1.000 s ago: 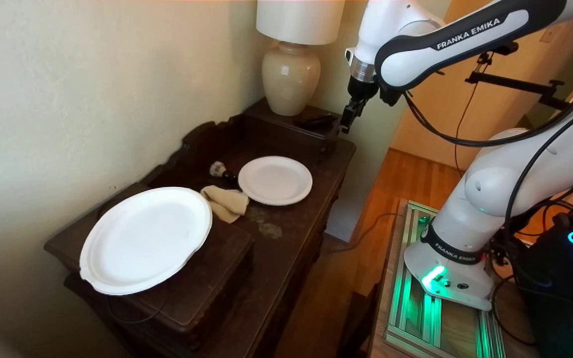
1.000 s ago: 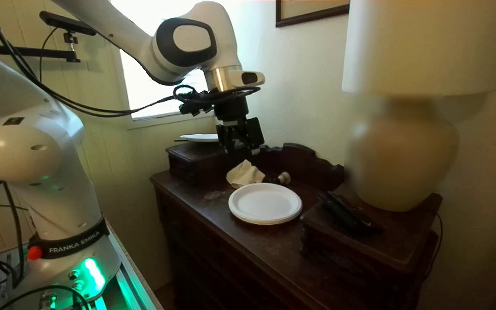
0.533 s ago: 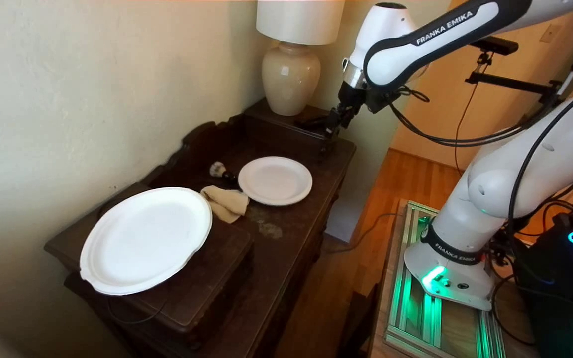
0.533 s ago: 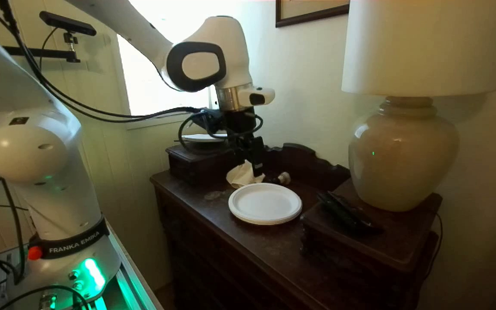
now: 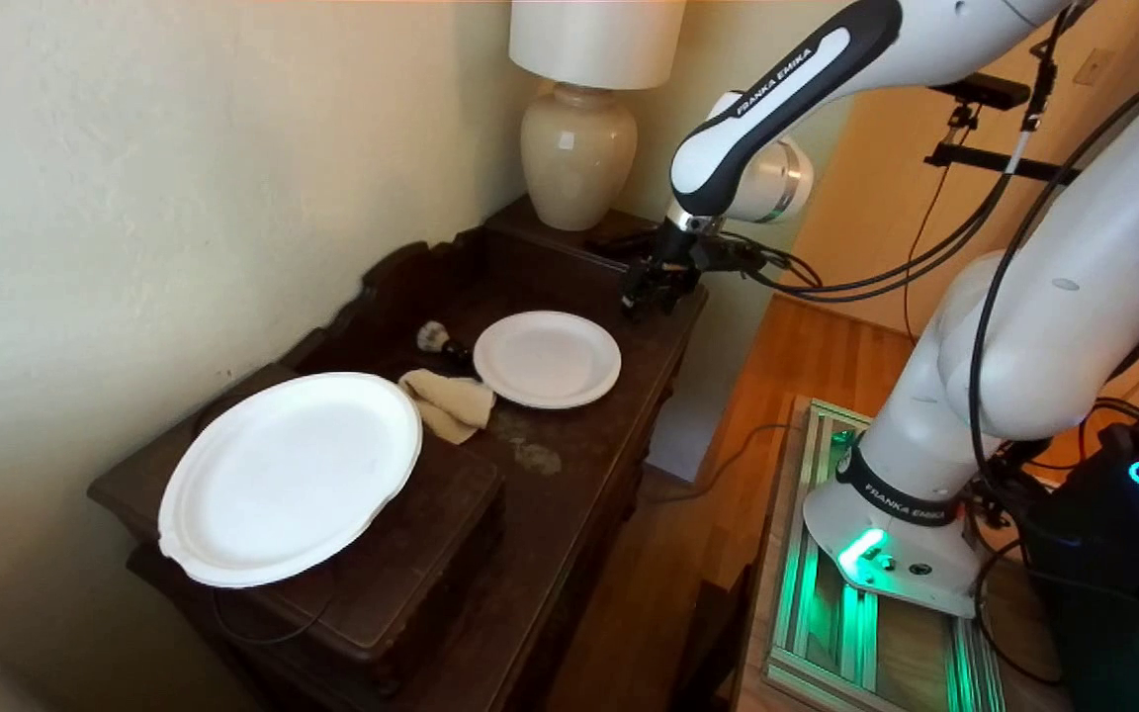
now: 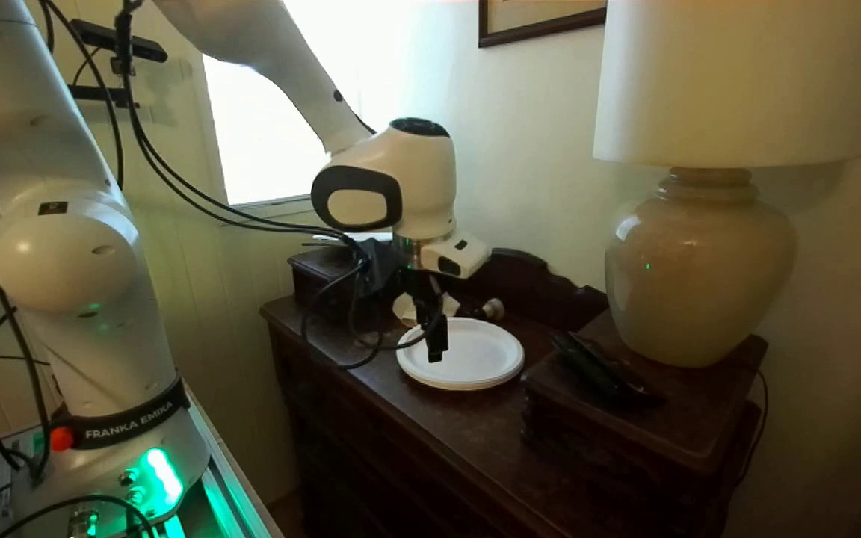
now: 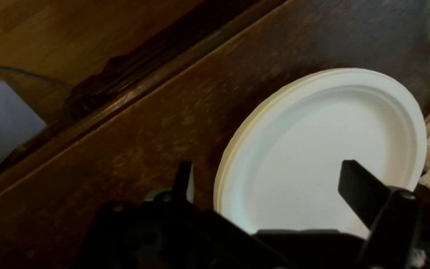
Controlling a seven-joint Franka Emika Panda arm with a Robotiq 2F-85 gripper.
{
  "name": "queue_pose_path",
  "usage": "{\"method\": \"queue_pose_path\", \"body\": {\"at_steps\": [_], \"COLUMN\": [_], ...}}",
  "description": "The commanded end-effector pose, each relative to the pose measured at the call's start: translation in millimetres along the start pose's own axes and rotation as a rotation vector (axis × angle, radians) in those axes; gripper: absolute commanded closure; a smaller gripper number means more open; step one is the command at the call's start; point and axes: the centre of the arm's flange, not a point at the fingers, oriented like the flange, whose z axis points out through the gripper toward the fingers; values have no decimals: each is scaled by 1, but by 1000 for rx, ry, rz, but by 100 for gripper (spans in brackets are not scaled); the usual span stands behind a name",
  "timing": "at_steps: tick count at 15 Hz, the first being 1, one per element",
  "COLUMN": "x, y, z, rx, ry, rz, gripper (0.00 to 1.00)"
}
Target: Put one plate from the right on top of the plate on the left.
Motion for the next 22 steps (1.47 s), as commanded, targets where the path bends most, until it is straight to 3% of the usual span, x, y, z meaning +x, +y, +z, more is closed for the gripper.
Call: {"method": "queue_pose_path", "body": {"at_steps": [1,7,16,17,18,20,22], "x": [-2,-1,20,24,27,34,41], "y": [0,-2,18,20,22,24,25], "z": [10,22,57,61,64,71,78], "rx": [24,49,44,47,48,59,65], "ry": [-17,-35,-6,-4,-3,-2,5], "rz": [-7,-36,84,98,106,123,129], "gripper": [0,0,0,8,6,12,25]}}
